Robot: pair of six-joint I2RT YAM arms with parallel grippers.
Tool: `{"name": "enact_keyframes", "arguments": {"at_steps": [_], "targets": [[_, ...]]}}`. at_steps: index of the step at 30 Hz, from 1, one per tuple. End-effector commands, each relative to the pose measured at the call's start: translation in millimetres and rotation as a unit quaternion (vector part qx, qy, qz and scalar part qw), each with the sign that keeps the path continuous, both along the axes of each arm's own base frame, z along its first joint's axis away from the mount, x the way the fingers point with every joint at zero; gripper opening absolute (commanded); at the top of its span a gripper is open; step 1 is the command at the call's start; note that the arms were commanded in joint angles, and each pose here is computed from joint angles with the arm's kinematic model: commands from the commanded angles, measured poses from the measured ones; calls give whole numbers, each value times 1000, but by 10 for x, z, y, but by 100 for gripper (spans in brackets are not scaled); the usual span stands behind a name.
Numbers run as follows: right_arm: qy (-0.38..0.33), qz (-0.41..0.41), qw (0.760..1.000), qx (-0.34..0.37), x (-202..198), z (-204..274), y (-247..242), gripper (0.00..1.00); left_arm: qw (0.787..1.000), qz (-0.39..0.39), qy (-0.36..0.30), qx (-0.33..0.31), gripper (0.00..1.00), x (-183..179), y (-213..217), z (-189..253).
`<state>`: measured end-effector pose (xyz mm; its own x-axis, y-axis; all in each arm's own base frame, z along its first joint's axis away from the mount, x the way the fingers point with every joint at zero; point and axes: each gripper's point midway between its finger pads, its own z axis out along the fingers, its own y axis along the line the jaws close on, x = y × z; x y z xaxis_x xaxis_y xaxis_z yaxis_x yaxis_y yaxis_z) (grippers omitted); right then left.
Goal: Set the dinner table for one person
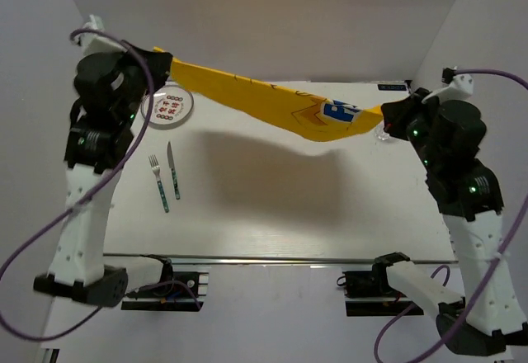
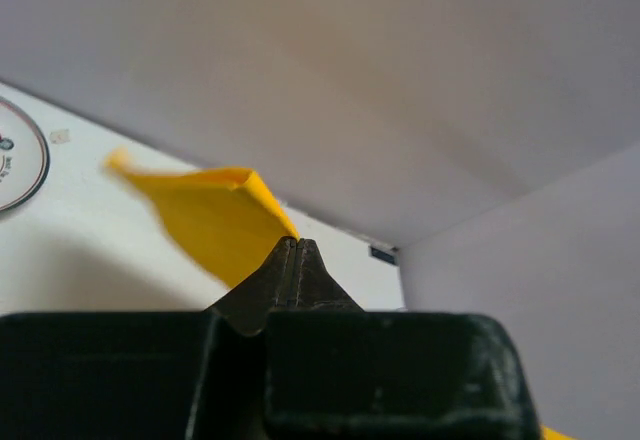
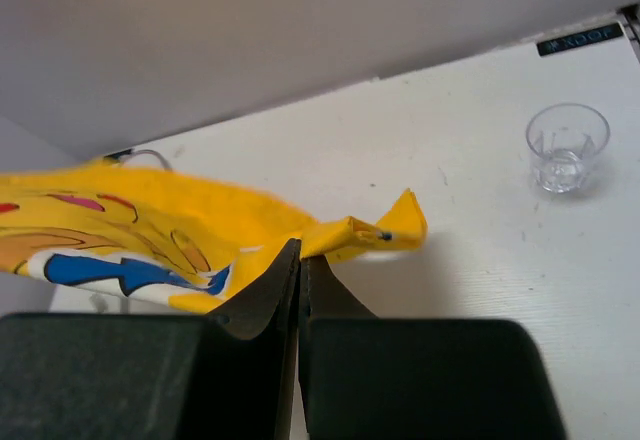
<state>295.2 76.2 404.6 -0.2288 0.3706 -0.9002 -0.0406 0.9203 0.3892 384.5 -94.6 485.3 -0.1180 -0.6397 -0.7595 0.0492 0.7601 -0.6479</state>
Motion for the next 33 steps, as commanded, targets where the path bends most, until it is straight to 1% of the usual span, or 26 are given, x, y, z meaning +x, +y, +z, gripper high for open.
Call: {"name": "enact_keyframes", "arguments": {"at_steps": [1,2,4,5,7,8,9,10,12,13,14,15,16,17,18,19,21,24,25,29,30,31,32,33], "targets": [[-4,37,999,12,-258,182,75,0,999,27,41,-3,0,-417,158,-162],[-18,60,998,20,-341,339,137,0,999,25,32,-8,0,-595,189,-92],[-20,65,997,23,-399,423,140,0,999,17,28,-19,0,-732,185,-73],[-33,67,997,25,-432,541,138,0,999,16,22,-23,0,-828,201,-35],[-25,63,998,14,-354,550,134,0,999,15,21,-27,0,-873,206,-1],[-31,62,997,13,-319,636,133,0,999,19,32,-24,0,-823,205,-60],[-10,66,998,5,-144,542,193,0,999,17,39,-22,0,-770,185,-102],[-3,68,998,0,-71,521,216,0,999,10,48,-21,0,-714,147,-155],[2,77,997,-1,104,518,297,0,997,-7,72,-15,0,-446,21,-329],[9,80,997,1,296,459,364,0,997,-14,69,-14,0,-364,-22,-278],[9,90,996,5,374,449,432,0,997,-26,75,-11,0,-273,-83,-289],[13,92,996,6,540,428,471,0,994,-30,101,-3,0,-32,-154,-455],[11,97,995,9,623,452,515,0,994,-29,103,0,0,76,-150,-443],[10,95,995,9,726,474,518,0,996,-30,85,3,0,123,-154,-249],[10,110,994,11,882,516,611,0,995,-31,91,7,0,276,-189,-306],[6,118,993,10,948,557,635,0,997,-24,69,8,0,327,-142,-131],[-2,122,993,9,1148,648,679,0,998,-14,63,13,0,482,-133,-110],[-4,116,993,2,1361,653,646,0,999,-21,23,15,0,571,-136,98],[-20,113,993,3,1380,782,601,0,999,-29,6,17,0,612,-168,167],[-31,101,994,-8,1545,784,477,0,999,-38,-20,19,0,669,-182,263],[-31,95,995,-16,1553,768,410,0,999,-38,-7,21,0,700,-188,131],[-8,93,995,-18,1578,574,399,0,999,-38,-27,18,0,607,-169,234],[-5,91,996,-20,1503,540,343,0,999,-38,-28,16,0,568,-163,195],[-11,98,995,-17,1491,504,358,0,999,-38,-2,18,0,614,-173,-127]]}}
